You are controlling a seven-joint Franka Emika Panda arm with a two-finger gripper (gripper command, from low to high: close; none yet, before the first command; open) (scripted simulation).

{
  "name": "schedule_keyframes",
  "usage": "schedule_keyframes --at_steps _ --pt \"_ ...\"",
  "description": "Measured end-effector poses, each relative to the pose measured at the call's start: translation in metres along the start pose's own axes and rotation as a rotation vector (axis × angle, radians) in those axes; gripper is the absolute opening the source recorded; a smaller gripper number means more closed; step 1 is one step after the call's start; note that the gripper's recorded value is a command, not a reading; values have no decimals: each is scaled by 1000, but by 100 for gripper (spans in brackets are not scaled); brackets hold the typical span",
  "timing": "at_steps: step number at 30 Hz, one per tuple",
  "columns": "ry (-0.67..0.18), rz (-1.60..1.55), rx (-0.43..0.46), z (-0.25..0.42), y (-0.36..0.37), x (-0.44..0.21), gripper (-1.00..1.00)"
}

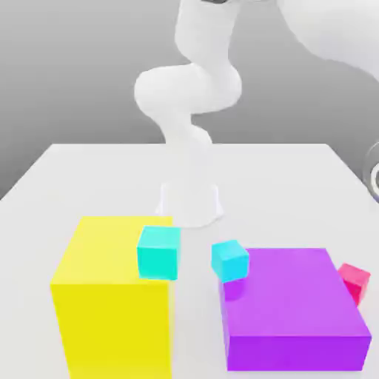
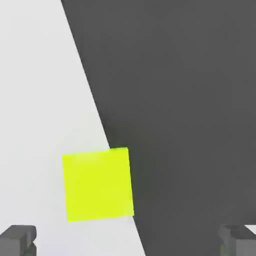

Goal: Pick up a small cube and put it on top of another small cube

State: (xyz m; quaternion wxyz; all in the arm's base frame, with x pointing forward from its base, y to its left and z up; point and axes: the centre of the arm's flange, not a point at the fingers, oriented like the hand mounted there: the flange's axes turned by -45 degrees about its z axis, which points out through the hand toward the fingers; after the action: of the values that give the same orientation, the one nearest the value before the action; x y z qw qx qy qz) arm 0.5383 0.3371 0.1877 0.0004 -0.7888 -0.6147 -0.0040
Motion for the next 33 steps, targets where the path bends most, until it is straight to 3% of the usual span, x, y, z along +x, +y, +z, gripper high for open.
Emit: schedule_keyframes --at_steps 2,3,9,14,33 --pt "-5 -10 3 35 -2 2 0" --pt "-6 -12 4 48 -3 2 -100" --pt "-6 -13 6 55 -3 1 -100" --pt "-5 -2 8 -5 -3 -2 -100" --pt "16 596 34 -135 -57 -205 -100"
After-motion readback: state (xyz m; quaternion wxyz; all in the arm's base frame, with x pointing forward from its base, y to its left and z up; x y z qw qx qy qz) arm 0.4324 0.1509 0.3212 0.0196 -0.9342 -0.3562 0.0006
